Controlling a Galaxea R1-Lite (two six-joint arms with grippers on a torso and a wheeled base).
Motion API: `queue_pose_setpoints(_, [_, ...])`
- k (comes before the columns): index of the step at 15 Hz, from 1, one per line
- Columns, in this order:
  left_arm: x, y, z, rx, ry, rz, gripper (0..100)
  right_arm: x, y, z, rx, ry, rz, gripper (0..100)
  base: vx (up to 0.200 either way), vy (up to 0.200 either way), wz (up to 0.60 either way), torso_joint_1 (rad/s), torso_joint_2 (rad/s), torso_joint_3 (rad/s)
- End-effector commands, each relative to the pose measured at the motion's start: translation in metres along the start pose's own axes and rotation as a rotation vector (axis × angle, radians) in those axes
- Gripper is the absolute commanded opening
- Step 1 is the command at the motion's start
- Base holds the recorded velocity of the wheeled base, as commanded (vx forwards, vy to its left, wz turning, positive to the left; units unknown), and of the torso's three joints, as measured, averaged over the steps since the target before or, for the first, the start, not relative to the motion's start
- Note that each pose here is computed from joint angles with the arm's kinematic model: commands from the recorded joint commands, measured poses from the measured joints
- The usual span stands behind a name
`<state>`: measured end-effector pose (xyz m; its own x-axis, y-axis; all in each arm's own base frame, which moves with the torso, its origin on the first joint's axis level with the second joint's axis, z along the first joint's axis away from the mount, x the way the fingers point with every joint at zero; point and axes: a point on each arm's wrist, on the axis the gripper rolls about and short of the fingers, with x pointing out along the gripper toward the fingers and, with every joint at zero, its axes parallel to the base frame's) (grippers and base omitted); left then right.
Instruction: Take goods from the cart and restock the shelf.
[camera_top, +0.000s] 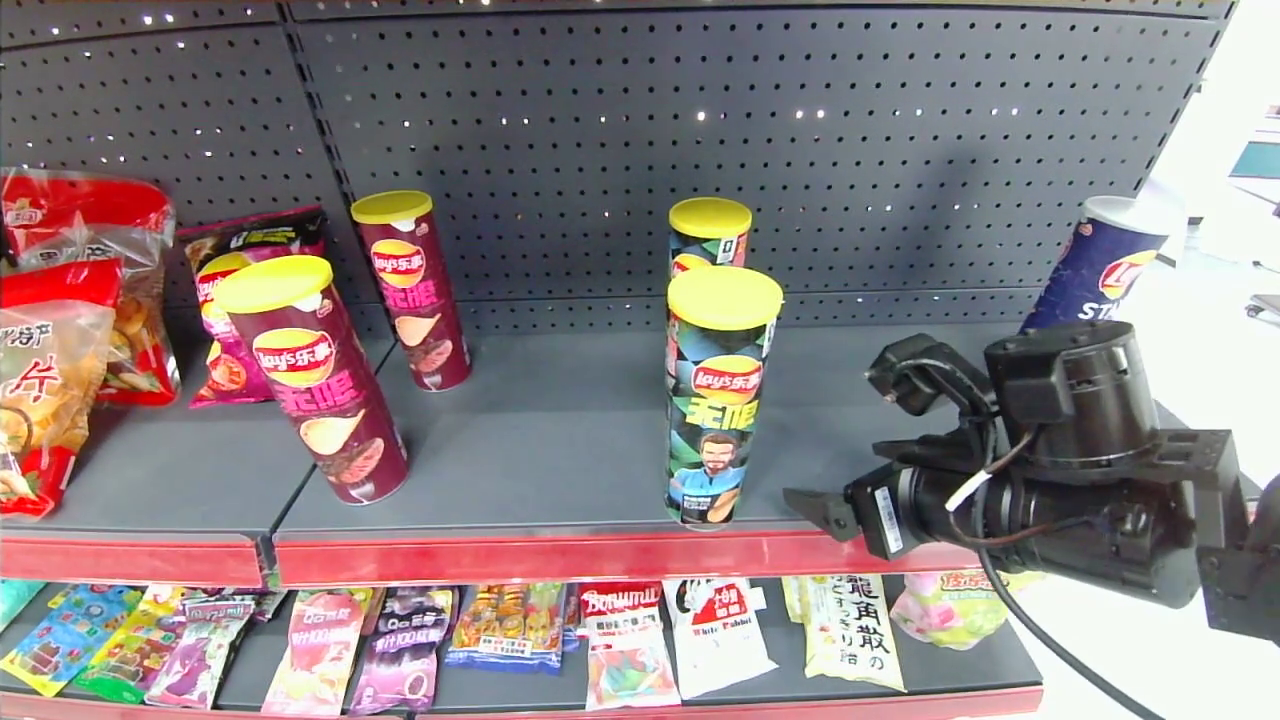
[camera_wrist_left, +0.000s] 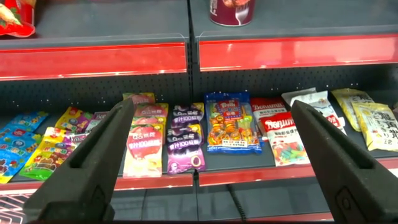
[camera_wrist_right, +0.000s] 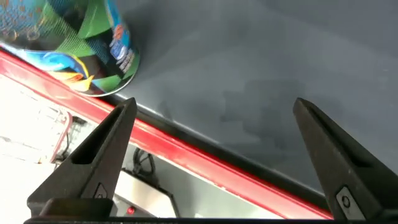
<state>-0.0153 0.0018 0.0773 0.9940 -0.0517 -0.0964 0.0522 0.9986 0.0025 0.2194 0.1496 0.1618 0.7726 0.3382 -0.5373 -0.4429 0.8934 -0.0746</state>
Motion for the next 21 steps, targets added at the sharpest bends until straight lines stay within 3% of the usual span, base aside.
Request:
queue_pose_setpoints(1, [0.0, 0.0, 0.0, 0.0, 0.002, 0.0, 100, 0.008, 0.004, -0.002, -0.005, 0.021, 0.003, 100, 0.0, 0.0, 0.0, 0.0, 0.0, 0.0])
queue_pose_setpoints(21, [0.0, 0.0, 0.0, 0.0, 0.0, 0.0, 100, 0.038, 0.009, 0.002, 0.002, 0.009, -0.017, 100, 0.0, 0.0, 0.0, 0.0, 0.0, 0.0])
